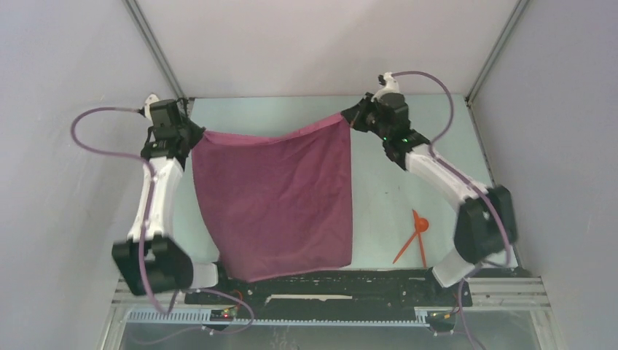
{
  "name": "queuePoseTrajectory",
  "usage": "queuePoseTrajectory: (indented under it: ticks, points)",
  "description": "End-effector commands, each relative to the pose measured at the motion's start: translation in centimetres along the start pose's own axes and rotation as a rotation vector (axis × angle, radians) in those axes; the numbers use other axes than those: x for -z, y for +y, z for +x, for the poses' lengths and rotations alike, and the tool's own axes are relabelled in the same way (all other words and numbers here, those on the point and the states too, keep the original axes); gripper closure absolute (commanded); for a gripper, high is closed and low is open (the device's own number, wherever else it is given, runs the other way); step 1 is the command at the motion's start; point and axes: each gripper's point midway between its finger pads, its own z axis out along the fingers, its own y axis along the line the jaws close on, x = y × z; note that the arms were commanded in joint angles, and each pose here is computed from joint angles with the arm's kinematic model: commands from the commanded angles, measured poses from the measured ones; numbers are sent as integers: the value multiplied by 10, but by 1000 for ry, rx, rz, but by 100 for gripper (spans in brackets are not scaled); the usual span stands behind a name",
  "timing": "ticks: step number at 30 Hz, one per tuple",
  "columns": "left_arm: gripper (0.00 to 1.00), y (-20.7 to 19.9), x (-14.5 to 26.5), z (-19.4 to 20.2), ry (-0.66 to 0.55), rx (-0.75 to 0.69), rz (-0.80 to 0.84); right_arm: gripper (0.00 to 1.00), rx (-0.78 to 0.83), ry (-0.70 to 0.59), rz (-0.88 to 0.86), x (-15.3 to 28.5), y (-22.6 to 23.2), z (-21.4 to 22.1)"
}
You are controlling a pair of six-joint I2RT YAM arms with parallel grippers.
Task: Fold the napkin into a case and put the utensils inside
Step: Fold and flatten the napkin at the center of the board.
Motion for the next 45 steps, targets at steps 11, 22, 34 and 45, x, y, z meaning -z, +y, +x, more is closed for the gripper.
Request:
queuePoseTrajectory:
  ticks: [11,22,34,45]
  points:
    - [100,16,-217,60,371,241,108,100,-48,49,53,-181,-83,0]
    - [100,22,-183,68,445,218,76,100,-63,199,107,-180,-87,9]
    - [100,103,-32,197,687,151,-136,100,-150,576,350,-27,-120,95]
    - [100,177,38,262,764,124,-385,100,-169,676,407,66,-139,159]
